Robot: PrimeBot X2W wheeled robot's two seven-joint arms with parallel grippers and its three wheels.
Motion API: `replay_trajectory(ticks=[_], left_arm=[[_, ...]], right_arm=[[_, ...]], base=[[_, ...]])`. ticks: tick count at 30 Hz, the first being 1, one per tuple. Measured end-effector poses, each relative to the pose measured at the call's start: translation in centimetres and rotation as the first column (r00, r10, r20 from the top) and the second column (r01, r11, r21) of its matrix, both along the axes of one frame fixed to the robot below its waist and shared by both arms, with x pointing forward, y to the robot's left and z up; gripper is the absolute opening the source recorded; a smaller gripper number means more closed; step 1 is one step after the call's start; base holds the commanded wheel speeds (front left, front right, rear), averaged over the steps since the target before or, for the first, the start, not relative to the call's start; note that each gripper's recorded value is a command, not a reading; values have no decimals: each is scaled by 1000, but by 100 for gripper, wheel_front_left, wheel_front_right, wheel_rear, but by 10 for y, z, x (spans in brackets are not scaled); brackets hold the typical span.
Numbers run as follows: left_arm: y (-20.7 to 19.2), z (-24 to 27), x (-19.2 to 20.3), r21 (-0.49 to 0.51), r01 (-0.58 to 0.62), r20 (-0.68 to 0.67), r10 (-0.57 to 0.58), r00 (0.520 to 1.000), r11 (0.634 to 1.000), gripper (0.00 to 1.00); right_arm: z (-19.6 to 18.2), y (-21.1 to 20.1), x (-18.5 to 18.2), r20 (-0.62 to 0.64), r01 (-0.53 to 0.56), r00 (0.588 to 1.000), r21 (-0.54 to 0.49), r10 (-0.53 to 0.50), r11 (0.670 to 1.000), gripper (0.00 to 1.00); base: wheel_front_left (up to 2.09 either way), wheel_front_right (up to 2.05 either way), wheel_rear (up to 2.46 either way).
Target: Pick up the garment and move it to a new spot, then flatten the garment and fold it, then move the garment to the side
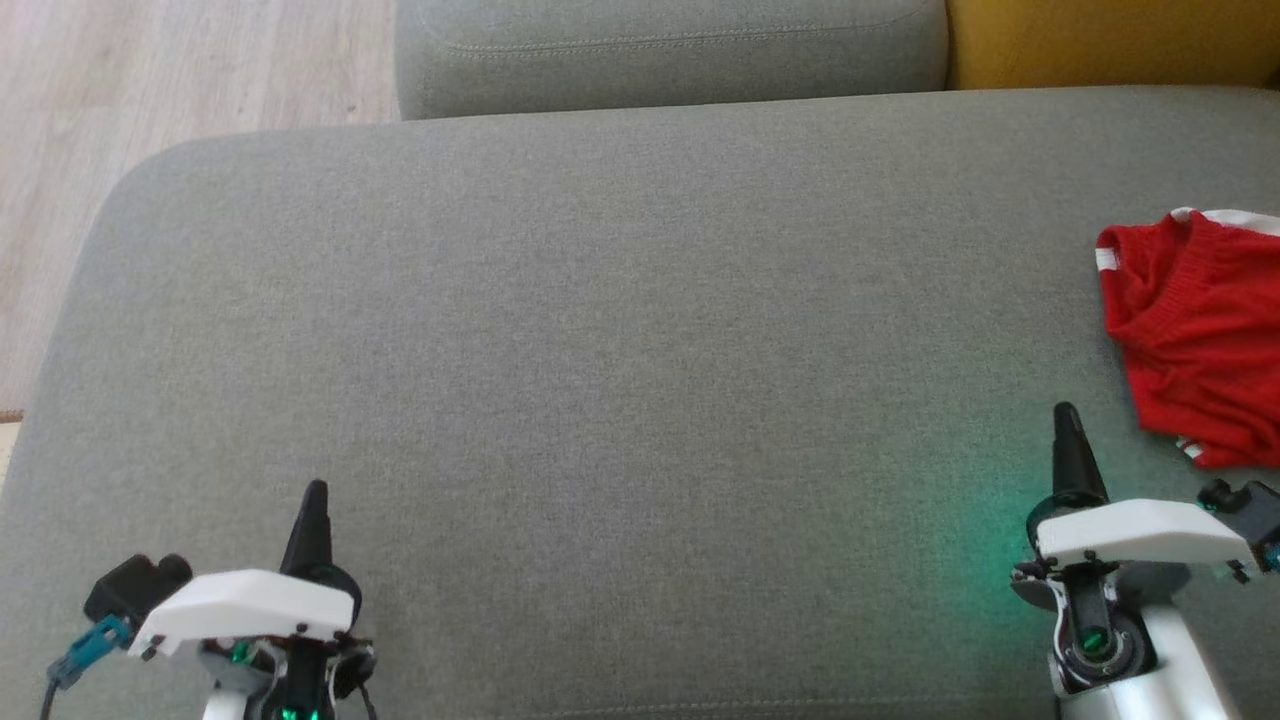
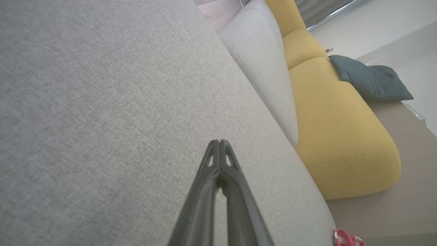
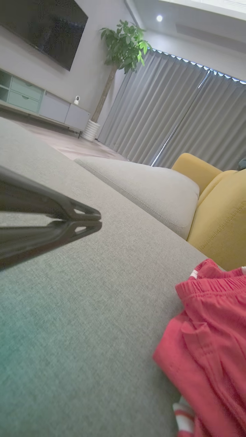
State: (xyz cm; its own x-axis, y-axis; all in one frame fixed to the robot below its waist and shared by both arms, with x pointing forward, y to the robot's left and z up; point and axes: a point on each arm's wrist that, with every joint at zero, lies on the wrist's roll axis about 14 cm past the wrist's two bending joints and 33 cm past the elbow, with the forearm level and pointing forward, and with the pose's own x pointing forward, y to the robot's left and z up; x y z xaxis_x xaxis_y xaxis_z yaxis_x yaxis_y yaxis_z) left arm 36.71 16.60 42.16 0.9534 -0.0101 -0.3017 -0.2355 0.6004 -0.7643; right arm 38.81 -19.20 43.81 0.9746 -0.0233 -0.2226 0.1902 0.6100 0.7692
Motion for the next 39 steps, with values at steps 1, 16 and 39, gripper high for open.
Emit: replay_trajectory(ticks=[1,16,39], left_arm=[[1,1,0,-10,-5,2,5,1000,1000,0],[5,11,2,-181,-39,28,45,999,983,0],[13,30,3,-420,-70,74,111,991,905,0]], right_arm=[[1,0,0,3,4,1000,12,-5,1000,0],[10,-5,-2,25,42,999,183,-47,982,0],[31,-10,-3,81,58,992,425,-102,904,0]], base=[[0,0,0],[0,0,0],[0,0,0]])
